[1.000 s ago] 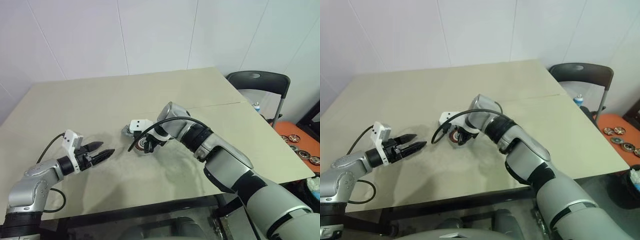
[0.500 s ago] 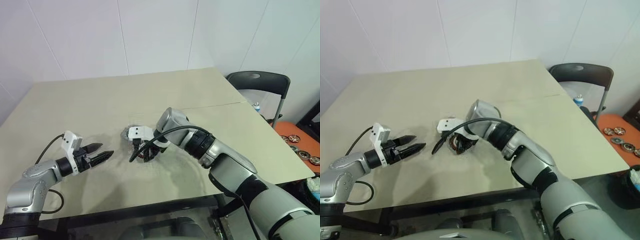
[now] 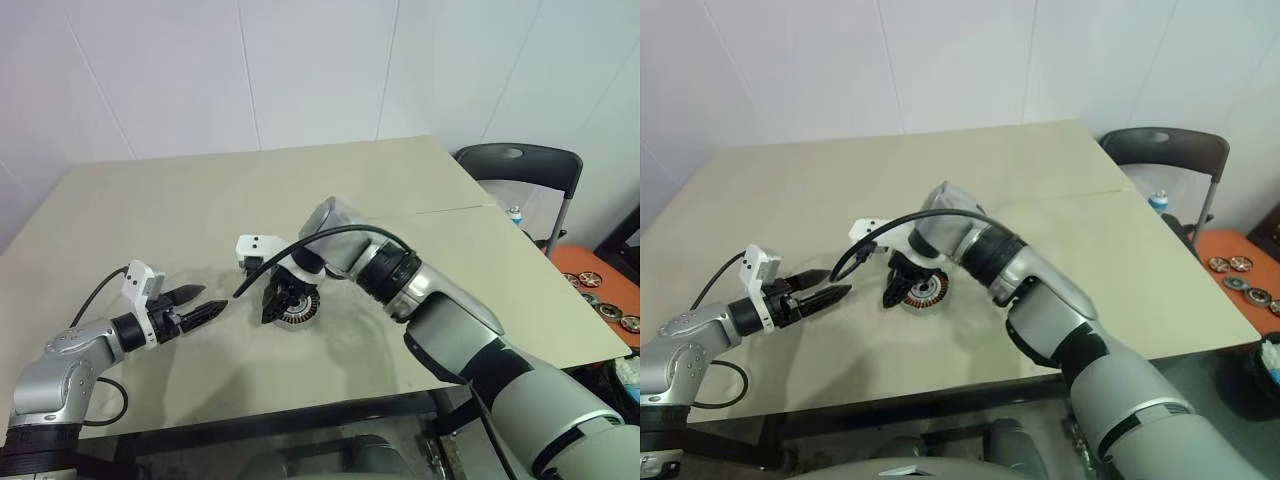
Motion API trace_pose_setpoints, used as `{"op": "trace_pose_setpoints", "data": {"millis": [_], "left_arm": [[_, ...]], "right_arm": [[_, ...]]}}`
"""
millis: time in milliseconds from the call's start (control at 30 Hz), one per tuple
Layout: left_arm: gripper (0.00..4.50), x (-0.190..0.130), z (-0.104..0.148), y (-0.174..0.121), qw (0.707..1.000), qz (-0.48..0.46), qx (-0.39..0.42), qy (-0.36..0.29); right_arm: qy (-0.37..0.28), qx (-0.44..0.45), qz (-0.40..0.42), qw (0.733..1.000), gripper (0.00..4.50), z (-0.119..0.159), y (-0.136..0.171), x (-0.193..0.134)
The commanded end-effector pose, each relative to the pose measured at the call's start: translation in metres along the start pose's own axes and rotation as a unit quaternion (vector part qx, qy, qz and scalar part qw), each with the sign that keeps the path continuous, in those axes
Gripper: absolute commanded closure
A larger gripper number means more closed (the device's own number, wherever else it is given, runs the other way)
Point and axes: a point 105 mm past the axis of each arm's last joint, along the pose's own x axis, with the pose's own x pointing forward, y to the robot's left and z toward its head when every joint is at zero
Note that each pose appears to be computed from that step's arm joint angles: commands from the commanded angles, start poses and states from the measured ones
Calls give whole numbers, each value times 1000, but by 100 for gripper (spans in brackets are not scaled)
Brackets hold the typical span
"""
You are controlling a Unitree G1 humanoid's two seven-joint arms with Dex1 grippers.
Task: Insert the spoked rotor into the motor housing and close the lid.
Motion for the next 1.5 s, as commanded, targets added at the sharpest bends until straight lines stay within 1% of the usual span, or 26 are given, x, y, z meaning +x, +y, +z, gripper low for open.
{"op": "trace_pose_setpoints", "data": {"millis": [33, 67, 133, 167, 200, 267, 300, 333, 400, 467, 500, 533, 600, 667, 767, 833, 867, 933, 1000, 1033, 1100, 1233, 1267, 1433, 1500], "left_arm": [[47, -4, 13, 3, 1000, 6, 21, -12], [47, -5, 13, 2, 1000, 6, 22, -12], [47, -6, 15, 2, 1000, 7, 23, -14], [47, -6, 15, 1, 1000, 7, 24, -14], [47, -7, 17, 0, 1000, 6, 25, -16], [47, -8, 18, -3, 999, 4, 29, -17], [47, -9, 20, -5, 999, 2, 31, -19], [47, -9, 21, -8, 999, -1, 33, -20], [47, -11, 23, -11, 999, -6, 35, -20], [47, -12, 24, -13, 999, -13, 36, -16], [47, -12, 24, -14, 999, -16, 37, -15], [47, -11, 24, -15, 999, -20, 35, -15], [47, -8, 25, -15, 999, -22, 31, -18], [47, -6, 25, -14, 999, -23, 28, -19], [47, -1, 25, -13, 999, -29, 28, -17], [47, 2, 27, -11, 999, -32, 29, -15], [47, 3, 29, -9, 999, -33, 30, -14], [47, 6, 31, -7, 999, -38, 32, -11], [47, 9, 34, -6, 998, -44, 35, -9], [47, 11, 36, -6, 998, -48, 37, -9], [47, 15, 37, -6, 998, -55, 42, -6], [47, 20, 39, -9, 997, -69, 44, -5], [47, 21, 38, -9, 997, -70, 44, -5], [47, 25, 36, -10, 996, -74, 43, -4], [47, 25, 35, -11, 996, -74, 41, -6]], "right_arm": [[-42, -105, 18, 993, 254, 12, 13, -21], [-50, -133, 14, 990, 254, 11, 14, -25], [-56, -226, -46, 971, 254, 4, 5, -32], [-60, -257, -70, 962, 254, 3, 2, -34], [-89, -266, -109, 954, 254, 5, -6, -38], [-173, -238, -176, 939, 254, 15, -19, -53], [-228, -218, -212, 925, 254, 21, -25, -64], [-263, -188, -232, 917, 254, 16, -30, -73], [-299, -157, -255, 906, 254, 2, -34, -84], [-315, -124, -277, 899, 254, -24, -37, -90], [-323, -93, -291, 896, 254, -41, -40, -95], [-345, -29, -287, 893, 254, -59, -43, -103], [-362, 79, -276, 887, 254, -101, -45, -114], [-382, 171, -266, 868, 254, -139, -42, -123], [-369, 229, -299, 850, 254, -189, -30, -127], [-360, 247, -313, 843, 254, -209, -20, -124], [-362, 256, -311, 841, 254, -215, -13, -121], [-352, 259, -304, 847, 254, -222, 1, -109], [-343, 259, -304, 850, 254, -225, 7, -99], [-333, 252, -312, 853, 254, -227, 9, -93], [-327, 241, -333, 851, 254, -226, 9, -87], [-339, 234, -360, 837, 254, -222, 6, -91], [-328, 226, -371, 838, 254, -224, 5, -92], [-266, 205, -453, 826, 254, -252, -1, -102], [-261, 213, -456, 824, 254, -261, 3, -105]]}}
